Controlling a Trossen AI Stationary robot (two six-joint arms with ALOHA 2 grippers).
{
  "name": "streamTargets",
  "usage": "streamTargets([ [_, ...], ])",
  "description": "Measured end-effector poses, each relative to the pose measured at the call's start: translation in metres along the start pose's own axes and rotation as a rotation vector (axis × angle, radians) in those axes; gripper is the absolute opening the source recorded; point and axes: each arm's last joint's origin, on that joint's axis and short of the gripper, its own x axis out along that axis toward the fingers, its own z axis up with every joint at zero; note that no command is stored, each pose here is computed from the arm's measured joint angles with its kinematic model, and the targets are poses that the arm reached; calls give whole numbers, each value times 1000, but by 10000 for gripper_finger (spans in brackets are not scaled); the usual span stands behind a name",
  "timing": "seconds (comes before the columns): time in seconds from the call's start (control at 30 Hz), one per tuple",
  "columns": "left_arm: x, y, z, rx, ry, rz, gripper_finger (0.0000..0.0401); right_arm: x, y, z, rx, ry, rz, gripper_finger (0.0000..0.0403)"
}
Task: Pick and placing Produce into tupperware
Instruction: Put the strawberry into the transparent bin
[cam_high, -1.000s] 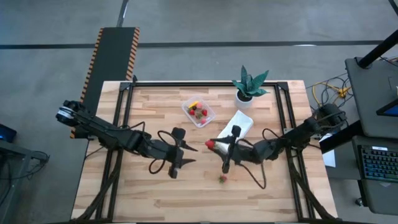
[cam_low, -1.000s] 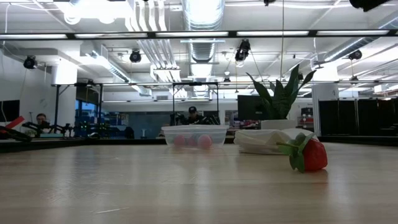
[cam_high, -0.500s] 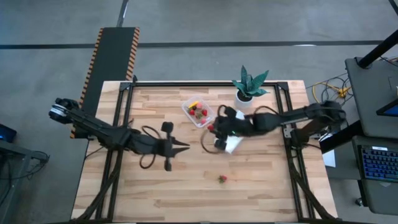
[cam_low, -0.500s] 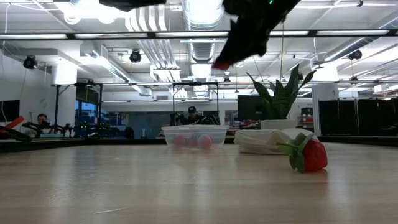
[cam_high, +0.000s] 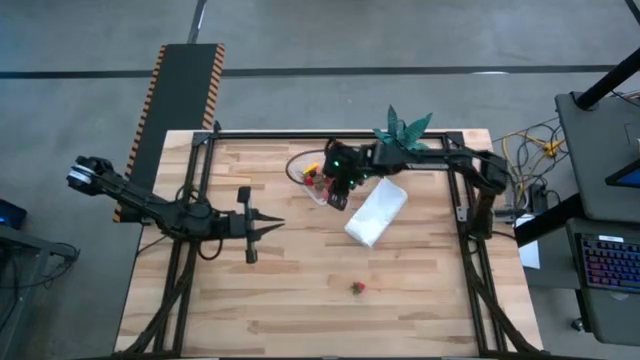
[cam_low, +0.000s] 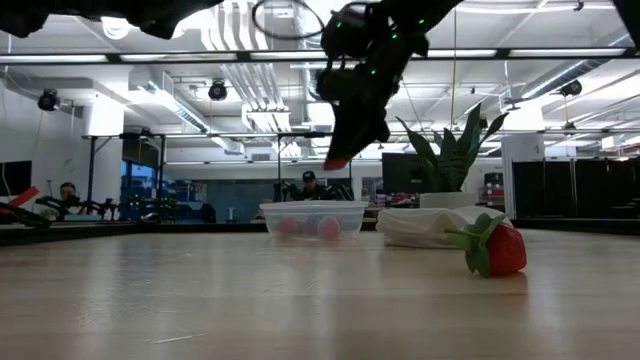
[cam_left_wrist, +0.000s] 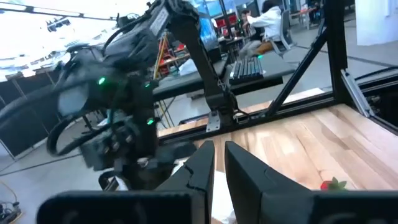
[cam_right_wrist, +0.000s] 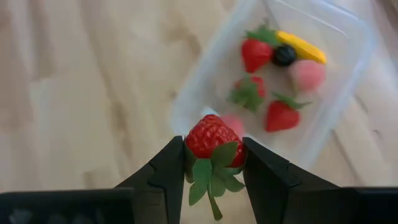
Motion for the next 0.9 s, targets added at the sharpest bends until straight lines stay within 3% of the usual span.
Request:
streamTargets([
  [0.1, -4, 1, -4, 0, -1, 1, 24, 8, -16, 6, 27, 91, -18, 126],
  [0.33, -7, 2, -7, 5, -2, 10, 24, 30, -38, 17, 108, 237, 59, 126],
  [0.9, -7, 2, -7, 8, 3, 15, 24, 56, -52, 44, 144, 331, 29, 127],
])
